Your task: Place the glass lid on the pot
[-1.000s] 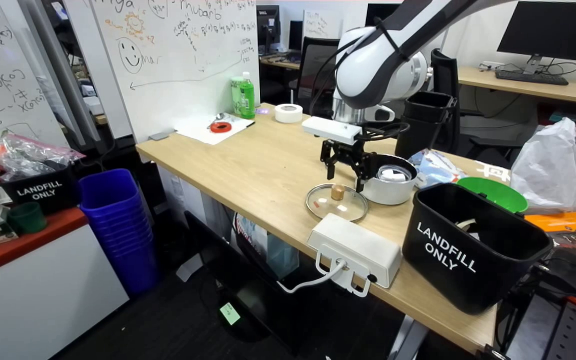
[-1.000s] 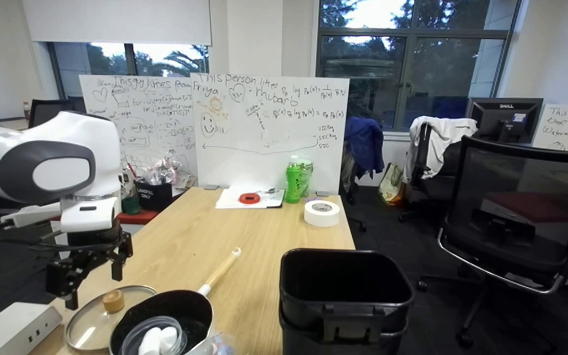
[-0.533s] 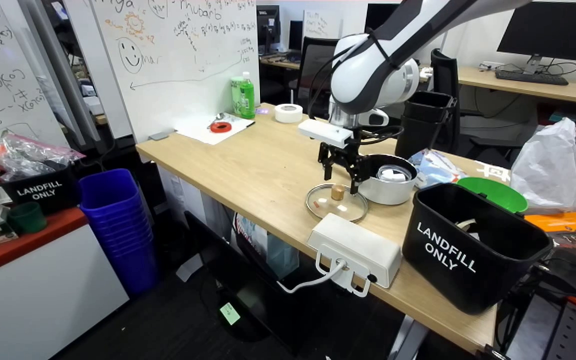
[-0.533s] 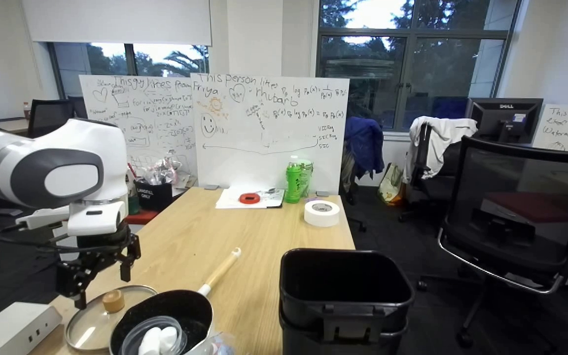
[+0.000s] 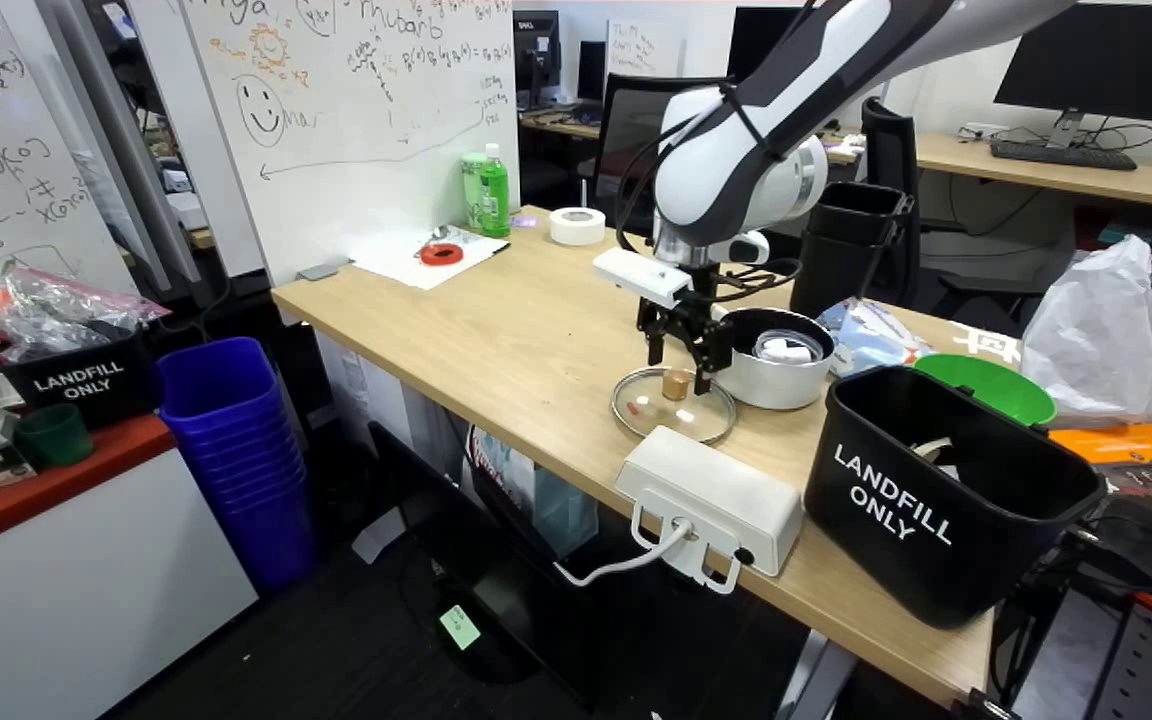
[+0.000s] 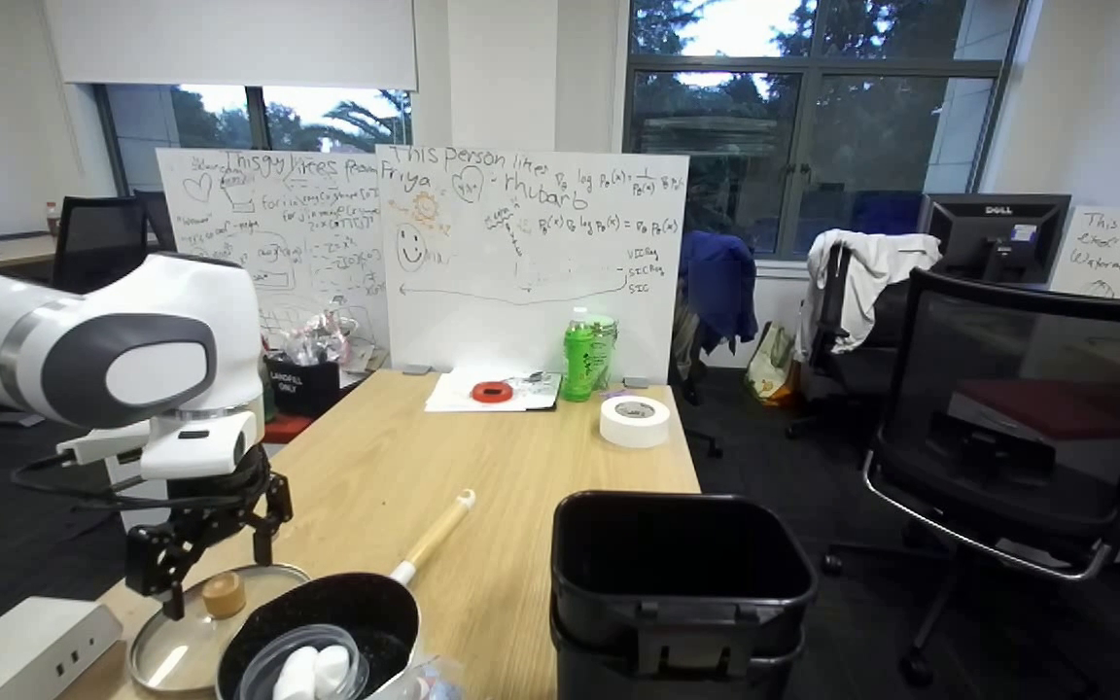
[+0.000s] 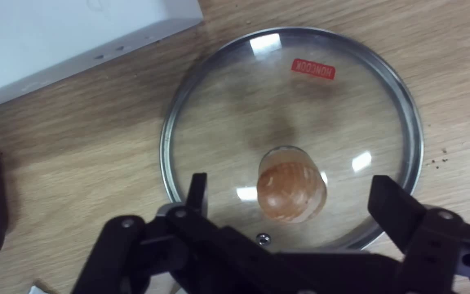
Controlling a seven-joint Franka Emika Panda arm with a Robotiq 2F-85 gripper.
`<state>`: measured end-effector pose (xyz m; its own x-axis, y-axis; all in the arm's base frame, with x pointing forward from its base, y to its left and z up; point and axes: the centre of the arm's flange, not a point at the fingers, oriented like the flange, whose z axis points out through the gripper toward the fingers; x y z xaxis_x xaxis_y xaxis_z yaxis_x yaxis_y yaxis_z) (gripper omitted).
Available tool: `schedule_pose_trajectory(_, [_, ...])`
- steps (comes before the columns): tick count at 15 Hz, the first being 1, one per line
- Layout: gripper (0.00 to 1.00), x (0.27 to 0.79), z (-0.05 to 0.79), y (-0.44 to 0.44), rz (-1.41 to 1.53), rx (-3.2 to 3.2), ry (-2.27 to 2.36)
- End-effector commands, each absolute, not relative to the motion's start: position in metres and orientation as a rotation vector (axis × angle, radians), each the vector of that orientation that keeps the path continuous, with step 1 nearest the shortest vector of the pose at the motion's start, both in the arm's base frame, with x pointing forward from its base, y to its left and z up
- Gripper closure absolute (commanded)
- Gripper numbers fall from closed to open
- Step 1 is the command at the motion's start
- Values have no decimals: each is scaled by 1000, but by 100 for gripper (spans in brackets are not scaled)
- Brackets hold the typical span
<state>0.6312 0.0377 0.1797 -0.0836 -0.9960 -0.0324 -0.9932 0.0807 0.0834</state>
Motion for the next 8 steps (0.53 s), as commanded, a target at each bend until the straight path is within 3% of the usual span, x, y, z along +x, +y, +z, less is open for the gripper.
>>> schedule_pose_trajectory(1, [0, 636, 175, 40, -110, 2073, -2301])
schedule_pose_trajectory(8, [0, 636, 166, 44, -86, 2028, -2292])
